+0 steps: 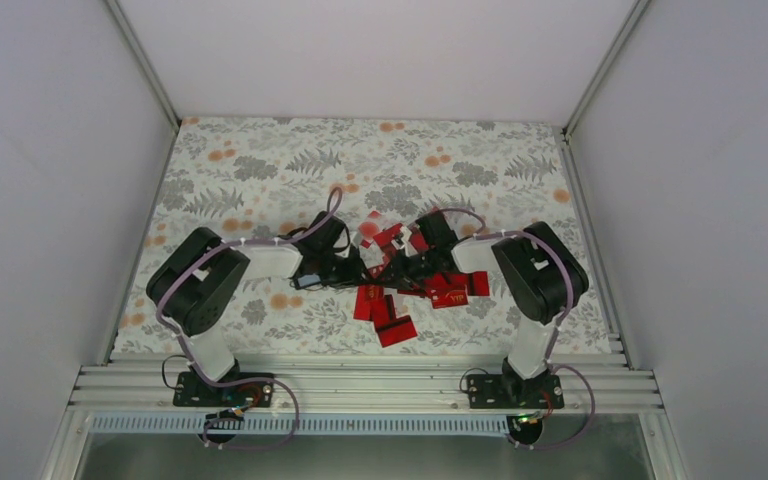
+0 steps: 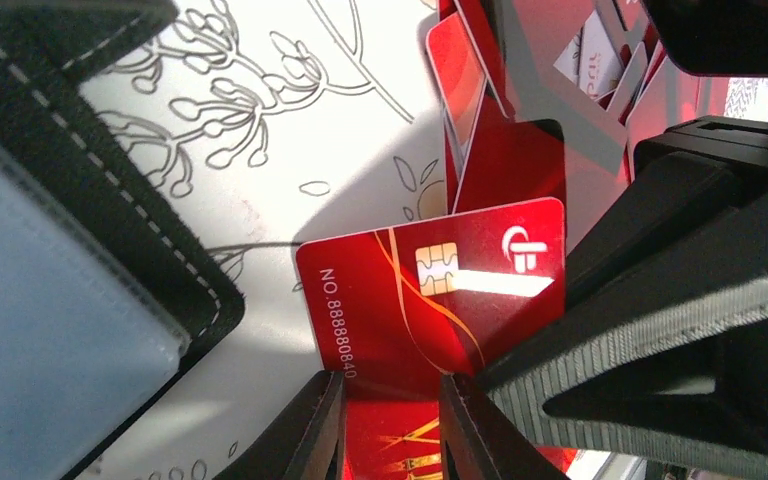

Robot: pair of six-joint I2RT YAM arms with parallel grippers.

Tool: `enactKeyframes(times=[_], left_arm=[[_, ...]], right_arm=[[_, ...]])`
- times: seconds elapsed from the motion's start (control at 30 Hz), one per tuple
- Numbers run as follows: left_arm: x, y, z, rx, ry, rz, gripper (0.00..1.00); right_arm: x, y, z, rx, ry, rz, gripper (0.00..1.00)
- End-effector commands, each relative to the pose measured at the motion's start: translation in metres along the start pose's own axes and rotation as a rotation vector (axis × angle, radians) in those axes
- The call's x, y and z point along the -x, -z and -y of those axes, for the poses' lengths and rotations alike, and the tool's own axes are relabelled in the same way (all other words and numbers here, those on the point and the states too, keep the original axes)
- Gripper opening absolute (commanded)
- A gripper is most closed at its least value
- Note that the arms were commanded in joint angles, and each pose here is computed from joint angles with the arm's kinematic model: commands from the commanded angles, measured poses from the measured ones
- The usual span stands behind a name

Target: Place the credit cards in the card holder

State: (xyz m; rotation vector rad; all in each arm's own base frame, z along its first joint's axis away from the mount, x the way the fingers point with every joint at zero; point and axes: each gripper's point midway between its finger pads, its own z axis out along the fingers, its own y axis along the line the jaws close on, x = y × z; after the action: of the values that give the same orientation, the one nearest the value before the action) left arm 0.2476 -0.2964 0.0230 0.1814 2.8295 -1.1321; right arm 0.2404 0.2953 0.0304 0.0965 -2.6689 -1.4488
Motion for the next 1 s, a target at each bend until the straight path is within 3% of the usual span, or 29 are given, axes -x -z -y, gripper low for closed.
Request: enactKeyframes(times=[0.0, 0.33, 0.6, 0.77, 0.97], left_arm=[[-0.009, 0.005, 0.013, -0.042, -0.019, -0.010, 0.26], [0.001, 0.052, 0.024, -0.022, -0.019, 0.125, 0.31], [0.010, 0.109, 0.039, -0.032, -0.033, 0.266, 0.48], [0.015, 0.141, 0.050, -0.119, -0.070, 0.320, 0.57], [0.019, 0.178, 0.081, -0.307, -0.166, 0.349, 0.58]], right_arm=[[0.009, -0.008, 0.000, -0.009, 0.053, 0.014, 0.04], [0.013, 0.008, -0.015, 0.110, 0.092, -0.013, 0.04], [0.021, 0.038, -0.052, 0.197, 0.125, -0.016, 0.04], [0.023, 0.053, -0.083, 0.252, 0.123, -0.023, 0.04], [0.029, 0.075, -0.131, 0.317, 0.181, -0.036, 0.04]])
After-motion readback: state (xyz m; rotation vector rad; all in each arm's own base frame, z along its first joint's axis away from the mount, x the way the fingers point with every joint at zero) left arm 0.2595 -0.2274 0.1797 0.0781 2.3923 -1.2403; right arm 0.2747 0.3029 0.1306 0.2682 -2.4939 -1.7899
